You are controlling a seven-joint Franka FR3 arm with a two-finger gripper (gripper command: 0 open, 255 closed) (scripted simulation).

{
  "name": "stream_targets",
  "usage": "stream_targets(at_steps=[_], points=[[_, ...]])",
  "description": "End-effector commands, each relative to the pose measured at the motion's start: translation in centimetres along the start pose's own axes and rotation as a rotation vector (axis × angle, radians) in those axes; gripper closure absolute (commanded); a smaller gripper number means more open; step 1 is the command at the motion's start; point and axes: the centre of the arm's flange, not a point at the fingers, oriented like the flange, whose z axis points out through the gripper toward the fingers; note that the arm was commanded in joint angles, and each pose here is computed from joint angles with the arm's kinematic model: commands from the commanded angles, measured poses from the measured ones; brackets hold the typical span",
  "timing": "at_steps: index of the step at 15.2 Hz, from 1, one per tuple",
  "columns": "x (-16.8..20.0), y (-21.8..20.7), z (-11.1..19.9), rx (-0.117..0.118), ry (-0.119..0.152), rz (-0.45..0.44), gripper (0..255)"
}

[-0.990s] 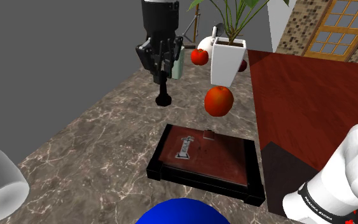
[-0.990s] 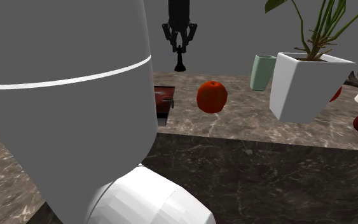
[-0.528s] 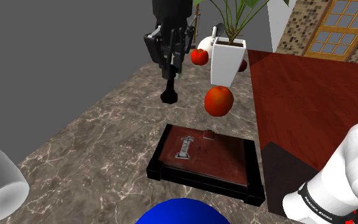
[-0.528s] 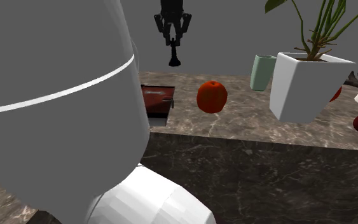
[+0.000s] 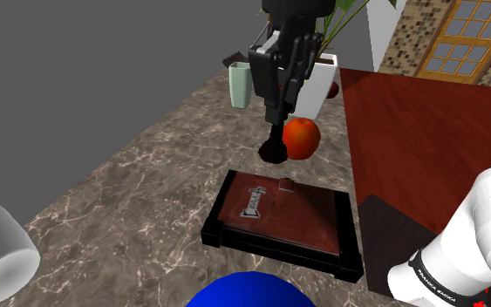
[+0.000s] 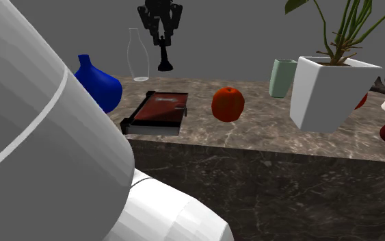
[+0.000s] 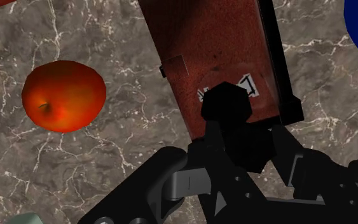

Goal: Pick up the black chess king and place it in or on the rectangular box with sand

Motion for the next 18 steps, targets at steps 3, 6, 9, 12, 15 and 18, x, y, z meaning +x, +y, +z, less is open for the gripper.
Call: stream_targets(at_steps=[3,6,9,12,15,18], points=[[-3.0,-0.7,-0.2,0.000,-0.001,0.000,255],[-3.0,-0.7,1.4,0.000,-0.001,0.000,255],[-3.0,-0.7,3.0,0.000,-0.001,0.000,255],[-3.0,-0.7,4.6,0.000,-0.001,0.000,255],[-3.0,-0.7,6.2,0.000,-0.001,0.000,255],[-3.0,-0.7,7.7,0.000,-0.001,0.000,255]])
